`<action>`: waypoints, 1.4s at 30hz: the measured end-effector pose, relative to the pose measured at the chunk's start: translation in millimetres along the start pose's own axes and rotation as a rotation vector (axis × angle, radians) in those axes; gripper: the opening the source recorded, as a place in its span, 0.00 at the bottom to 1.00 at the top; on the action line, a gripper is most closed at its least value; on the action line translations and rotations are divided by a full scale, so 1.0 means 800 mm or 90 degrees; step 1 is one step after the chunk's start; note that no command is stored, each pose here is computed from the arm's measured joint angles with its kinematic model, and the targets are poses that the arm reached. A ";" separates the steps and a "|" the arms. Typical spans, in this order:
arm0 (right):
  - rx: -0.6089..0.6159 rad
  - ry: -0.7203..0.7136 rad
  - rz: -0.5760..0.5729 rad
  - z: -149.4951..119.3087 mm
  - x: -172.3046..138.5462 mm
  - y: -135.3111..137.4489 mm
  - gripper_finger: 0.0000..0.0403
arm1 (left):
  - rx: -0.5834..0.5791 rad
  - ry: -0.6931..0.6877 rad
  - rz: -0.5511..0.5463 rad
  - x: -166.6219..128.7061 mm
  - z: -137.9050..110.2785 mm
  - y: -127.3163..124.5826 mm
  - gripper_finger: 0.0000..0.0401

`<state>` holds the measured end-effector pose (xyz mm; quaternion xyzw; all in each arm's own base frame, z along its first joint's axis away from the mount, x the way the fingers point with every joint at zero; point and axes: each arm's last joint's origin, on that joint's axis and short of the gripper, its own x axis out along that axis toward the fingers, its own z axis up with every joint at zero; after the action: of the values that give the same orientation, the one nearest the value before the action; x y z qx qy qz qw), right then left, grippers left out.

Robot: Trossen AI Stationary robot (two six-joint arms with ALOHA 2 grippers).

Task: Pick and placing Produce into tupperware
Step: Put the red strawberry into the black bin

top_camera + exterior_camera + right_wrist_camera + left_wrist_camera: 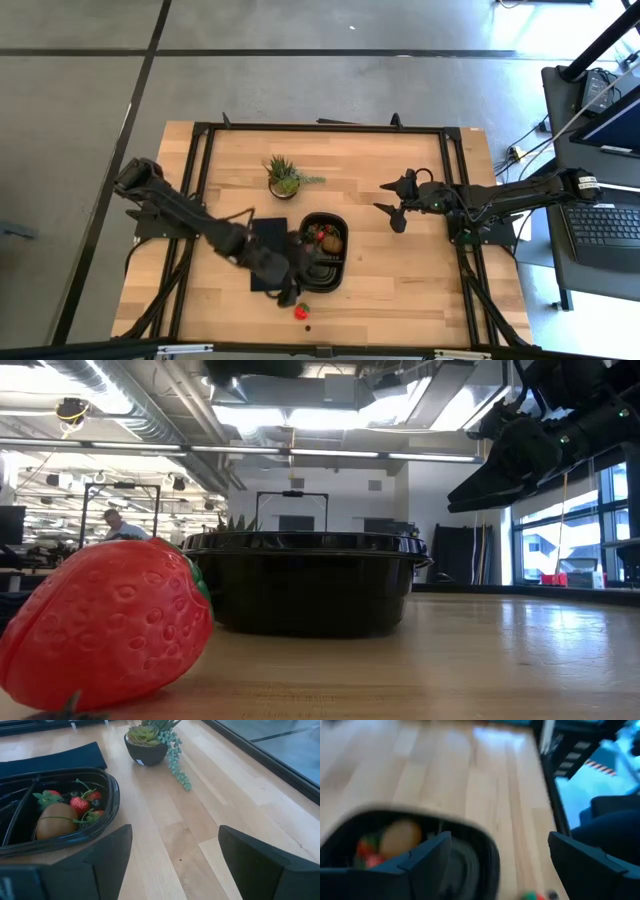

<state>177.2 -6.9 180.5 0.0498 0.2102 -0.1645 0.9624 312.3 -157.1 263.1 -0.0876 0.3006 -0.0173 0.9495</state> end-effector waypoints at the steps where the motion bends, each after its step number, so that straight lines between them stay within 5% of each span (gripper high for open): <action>1: 0.000 0.000 0.000 0.000 0.000 0.000 0.74 | -0.023 0.016 0.014 -0.005 -0.003 -0.007 0.81; 9: 0.000 0.000 0.000 0.000 0.000 0.000 0.74 | -0.216 0.075 0.037 -0.022 -0.002 -0.054 0.81; 16: 0.001 0.000 0.000 0.000 0.000 0.000 0.74 | -0.316 0.184 0.143 0.006 0.010 -0.071 0.81; 31: -0.001 0.005 0.000 -0.001 0.000 0.000 0.74 | -0.495 0.368 0.232 0.089 -0.014 -0.101 0.82; 42: -0.005 0.052 -0.009 -0.010 0.000 -0.002 0.74 | -0.531 0.381 0.254 0.104 -0.026 -0.101 0.81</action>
<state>173.3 -6.9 173.3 0.0514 0.2499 -0.1684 0.9521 370.3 -246.9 213.5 -0.3889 0.5494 0.2595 0.6925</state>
